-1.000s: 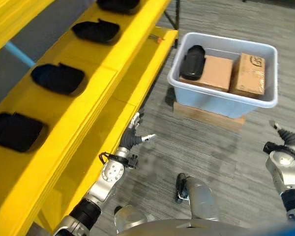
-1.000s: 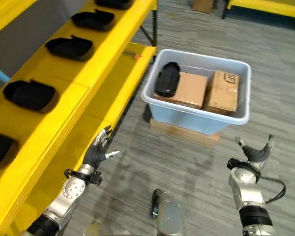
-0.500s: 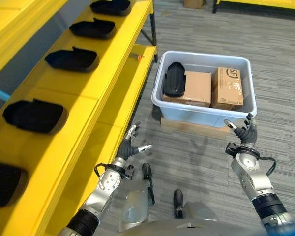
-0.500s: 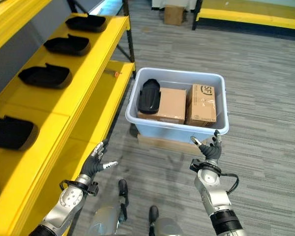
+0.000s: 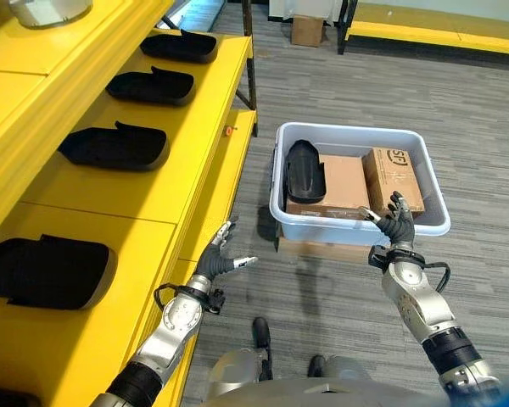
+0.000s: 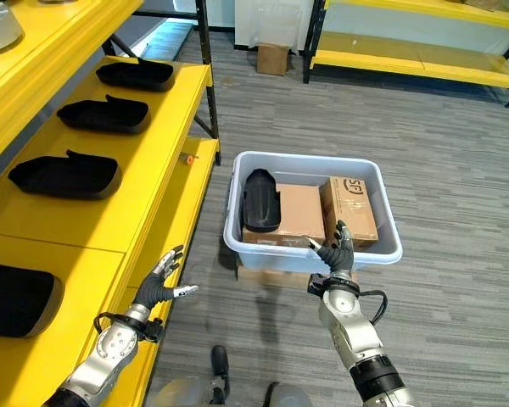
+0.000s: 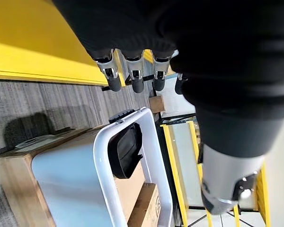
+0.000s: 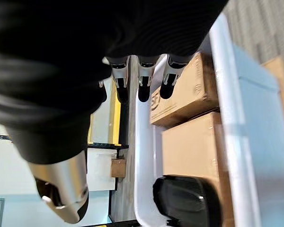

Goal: Move parts from the plastic box to the shelf.

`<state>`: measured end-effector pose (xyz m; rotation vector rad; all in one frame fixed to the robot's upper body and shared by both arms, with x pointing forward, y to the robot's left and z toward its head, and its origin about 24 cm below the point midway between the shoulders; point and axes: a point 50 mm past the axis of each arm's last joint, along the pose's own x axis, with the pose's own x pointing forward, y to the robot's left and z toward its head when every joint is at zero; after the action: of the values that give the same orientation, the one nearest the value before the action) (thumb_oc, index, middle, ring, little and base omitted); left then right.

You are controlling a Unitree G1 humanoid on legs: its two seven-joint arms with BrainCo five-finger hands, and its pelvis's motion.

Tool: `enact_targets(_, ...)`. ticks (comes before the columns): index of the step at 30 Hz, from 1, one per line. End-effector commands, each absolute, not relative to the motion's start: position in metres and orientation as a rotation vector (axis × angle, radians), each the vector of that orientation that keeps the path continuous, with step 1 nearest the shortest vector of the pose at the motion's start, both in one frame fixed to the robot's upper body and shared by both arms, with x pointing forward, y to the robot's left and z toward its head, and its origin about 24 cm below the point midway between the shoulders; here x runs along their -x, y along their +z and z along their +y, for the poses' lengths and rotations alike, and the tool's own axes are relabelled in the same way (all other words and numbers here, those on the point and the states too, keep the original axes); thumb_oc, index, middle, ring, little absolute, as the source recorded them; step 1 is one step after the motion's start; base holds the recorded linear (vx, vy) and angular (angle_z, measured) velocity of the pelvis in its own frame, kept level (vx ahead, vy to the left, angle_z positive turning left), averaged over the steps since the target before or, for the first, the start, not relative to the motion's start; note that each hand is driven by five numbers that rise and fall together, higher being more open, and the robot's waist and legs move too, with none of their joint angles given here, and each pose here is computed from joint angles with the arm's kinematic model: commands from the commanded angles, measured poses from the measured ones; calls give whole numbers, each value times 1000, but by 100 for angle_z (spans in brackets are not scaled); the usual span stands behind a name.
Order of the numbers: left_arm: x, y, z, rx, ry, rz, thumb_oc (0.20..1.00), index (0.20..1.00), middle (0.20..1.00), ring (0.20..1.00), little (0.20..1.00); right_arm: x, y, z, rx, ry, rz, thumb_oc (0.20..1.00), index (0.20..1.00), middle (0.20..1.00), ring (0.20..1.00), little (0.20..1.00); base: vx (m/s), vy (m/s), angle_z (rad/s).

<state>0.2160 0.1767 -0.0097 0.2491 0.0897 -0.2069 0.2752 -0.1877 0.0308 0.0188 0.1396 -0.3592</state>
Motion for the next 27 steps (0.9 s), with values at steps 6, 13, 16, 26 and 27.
enact_targets(6,-218,3,169,-201,-192,0,1000,1000,1000,1000,1000,-284,48,-182,9,-366,40,1000,1000,1000,1000,1000,133,-162,-19)
enact_targets(13,-211,0,170,-207,-152,-3,1000,1000,1000,1000,1000,-281,39,-176,45,-331,103,1000,1000,1000,1000,1000,286,-391,8)
enact_targets(16,-208,-4,170,-194,-151,29,1000,1000,1000,1000,1000,-281,38,-177,71,-327,119,1000,1000,1000,1000,1000,246,-291,62)
enact_targets(26,-212,3,166,-145,-188,-16,1000,1000,1000,1000,1000,-298,55,-189,192,-315,57,1000,1000,1000,1000,1000,148,-212,19)
enact_targets(27,-214,4,165,-147,-192,-21,1000,1000,1000,1000,1000,-299,55,-189,197,-308,54,1000,1000,1000,1000,1000,88,-171,13)
